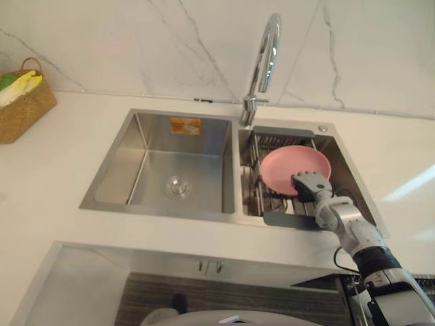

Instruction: Walk over to the sink, pick up the cup, carry it to the dishwasher, place the cup inside the dishwasher, then close the dishwasher door

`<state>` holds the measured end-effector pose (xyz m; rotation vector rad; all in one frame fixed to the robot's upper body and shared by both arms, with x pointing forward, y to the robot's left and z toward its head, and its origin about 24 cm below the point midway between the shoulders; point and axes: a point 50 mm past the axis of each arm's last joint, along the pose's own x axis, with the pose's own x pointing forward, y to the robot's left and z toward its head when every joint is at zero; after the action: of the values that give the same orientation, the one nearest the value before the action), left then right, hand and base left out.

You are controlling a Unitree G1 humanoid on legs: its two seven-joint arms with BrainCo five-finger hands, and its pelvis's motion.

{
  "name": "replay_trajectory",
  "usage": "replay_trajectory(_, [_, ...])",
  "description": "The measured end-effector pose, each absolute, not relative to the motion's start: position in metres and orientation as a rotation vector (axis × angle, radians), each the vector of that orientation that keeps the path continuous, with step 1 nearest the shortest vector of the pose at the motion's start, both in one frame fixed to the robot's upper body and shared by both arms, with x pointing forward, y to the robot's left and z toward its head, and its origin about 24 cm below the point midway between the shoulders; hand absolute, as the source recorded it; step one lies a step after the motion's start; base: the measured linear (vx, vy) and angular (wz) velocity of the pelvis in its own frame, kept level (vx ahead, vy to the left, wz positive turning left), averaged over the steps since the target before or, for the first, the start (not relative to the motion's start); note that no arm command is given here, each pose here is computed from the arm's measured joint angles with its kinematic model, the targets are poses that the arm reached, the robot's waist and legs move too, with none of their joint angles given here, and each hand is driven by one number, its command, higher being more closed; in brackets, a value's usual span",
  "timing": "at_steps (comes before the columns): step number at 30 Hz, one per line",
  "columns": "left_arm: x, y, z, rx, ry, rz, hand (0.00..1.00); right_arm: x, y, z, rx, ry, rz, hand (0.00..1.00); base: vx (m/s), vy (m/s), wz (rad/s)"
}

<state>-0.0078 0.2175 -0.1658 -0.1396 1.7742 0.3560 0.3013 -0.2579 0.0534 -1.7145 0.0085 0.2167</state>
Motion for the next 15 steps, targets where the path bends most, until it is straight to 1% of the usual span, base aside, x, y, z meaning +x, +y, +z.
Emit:
replay_trajectory(8, [-0.008, 0.218, -0.166, -0.141, 1.773, 0.355, 0.00, 0.301, -0.260, 0.055, -1.712, 0.009, 0.210, 1.00, 0.00, 0.001, 0.02])
replay_trajectory(12, [-0.009, 0.217, -0.165, -0.143, 1.759, 0.354, 0.00, 0.302, -0.269, 0.064, -1.740, 0.005, 0.184, 1.00, 0.01, 0.006, 0.03])
replay_trajectory(15, [-0.012, 0.216, -0.165, -0.147, 1.770, 0.351, 0.00, 0.307, -0.274, 0.077, -1.769, -0.037, 0.137, 1.00, 0.00, 0.000, 0.00])
